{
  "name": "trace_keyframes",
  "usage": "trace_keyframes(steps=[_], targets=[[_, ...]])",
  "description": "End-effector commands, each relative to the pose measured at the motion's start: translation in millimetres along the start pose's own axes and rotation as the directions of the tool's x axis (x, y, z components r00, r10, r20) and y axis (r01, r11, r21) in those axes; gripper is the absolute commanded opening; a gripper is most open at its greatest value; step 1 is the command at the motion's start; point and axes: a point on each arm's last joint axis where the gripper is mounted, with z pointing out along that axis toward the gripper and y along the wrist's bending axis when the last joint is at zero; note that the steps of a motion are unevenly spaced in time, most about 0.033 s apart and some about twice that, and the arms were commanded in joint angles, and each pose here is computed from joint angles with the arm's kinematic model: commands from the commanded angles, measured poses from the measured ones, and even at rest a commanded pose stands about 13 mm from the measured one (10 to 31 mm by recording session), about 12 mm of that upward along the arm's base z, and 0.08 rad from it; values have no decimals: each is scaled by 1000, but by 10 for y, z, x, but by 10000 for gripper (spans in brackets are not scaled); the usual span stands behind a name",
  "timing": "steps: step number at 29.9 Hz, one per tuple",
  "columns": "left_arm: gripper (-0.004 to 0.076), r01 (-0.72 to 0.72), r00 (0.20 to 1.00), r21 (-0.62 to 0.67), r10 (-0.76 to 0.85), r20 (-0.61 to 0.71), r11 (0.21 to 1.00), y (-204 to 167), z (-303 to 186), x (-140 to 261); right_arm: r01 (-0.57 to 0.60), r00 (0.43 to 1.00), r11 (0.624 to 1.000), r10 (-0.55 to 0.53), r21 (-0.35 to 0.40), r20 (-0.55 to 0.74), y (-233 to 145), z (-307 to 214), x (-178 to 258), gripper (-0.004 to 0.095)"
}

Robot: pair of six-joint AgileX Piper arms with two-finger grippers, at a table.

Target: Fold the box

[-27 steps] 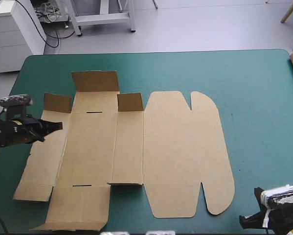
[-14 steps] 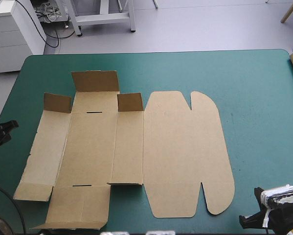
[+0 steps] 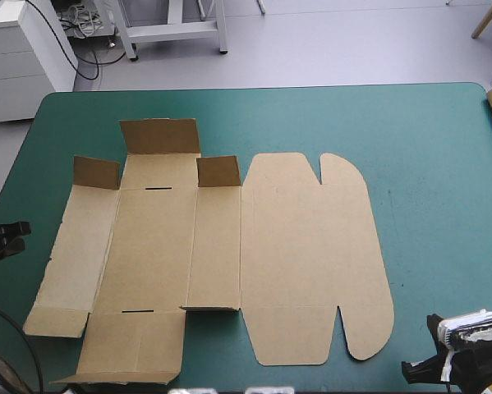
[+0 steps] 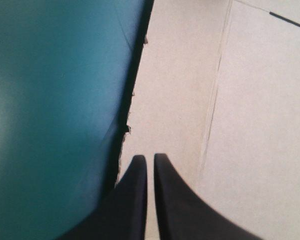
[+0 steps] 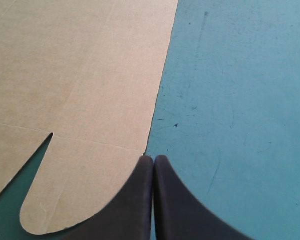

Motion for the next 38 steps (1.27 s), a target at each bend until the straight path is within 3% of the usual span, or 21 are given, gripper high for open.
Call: trace_keyframes(steps=[1,5,7,17,30,32,34,38], targets=[[155,-37,998,27,36,52,999,-93,-127,-53,5,997,1000,-6,7,73,-14,-31,-123,-21],[430,-36,998,37,35,47,999,-102,-127,-48,5,997,1000,-6,7,73,-14,-31,-123,-22],[501,-29,999,42,27,43,999,-103,-119,-40,5,997,1000,-6,7,73,-14,-31,-123,-22],[474,27,1000,164,-25,-14,986,-117,135,146,5,997,1000,-6,7,73,-14,-31,-123,-21],[473,25,990,209,5,-142,978,-58,424,447,5,997,1000,-6,7,73,-14,-31,-123,-21],[454,28,989,209,3,-147,978,-51,432,448,5,997,1000,-6,7,73,-14,-31,-123,-21],[381,31,989,210,1,-151,977,-45,441,447,5,997,1000,-6,7,73,-14,-31,-123,-21],[81,18,987,202,14,-159,979,-35,442,457,5,997,1000,-6,7,73,-14,-31,-123,-21]])
